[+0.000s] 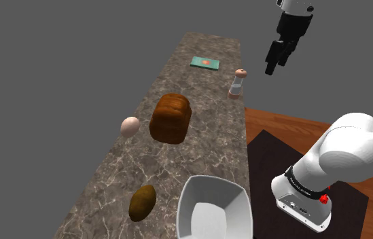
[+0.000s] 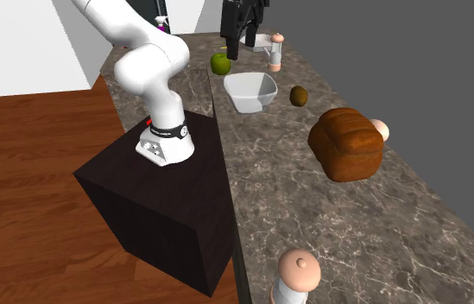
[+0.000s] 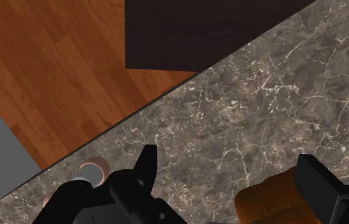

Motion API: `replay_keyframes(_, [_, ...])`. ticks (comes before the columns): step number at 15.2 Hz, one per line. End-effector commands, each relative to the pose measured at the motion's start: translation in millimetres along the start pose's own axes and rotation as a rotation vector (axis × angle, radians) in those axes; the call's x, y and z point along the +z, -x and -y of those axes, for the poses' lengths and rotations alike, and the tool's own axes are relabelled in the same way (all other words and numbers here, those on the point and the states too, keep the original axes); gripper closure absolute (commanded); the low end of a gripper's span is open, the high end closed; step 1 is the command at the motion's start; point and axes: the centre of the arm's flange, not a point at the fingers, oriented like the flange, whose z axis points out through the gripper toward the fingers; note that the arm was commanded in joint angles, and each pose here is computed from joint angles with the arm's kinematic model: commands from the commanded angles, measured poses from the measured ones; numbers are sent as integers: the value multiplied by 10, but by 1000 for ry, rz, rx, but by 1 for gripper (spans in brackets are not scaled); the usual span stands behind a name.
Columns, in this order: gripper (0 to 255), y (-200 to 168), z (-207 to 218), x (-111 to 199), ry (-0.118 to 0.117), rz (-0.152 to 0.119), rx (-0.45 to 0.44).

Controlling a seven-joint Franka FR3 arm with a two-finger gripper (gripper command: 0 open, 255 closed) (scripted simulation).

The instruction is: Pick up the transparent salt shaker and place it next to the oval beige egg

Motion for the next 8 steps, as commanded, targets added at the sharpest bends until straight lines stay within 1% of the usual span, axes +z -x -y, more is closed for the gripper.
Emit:
replay_keyframes(1, [0,0,0,0,0,0,0])
replay_keyframes(8, [0,-500,-743,361,-43,-11,0])
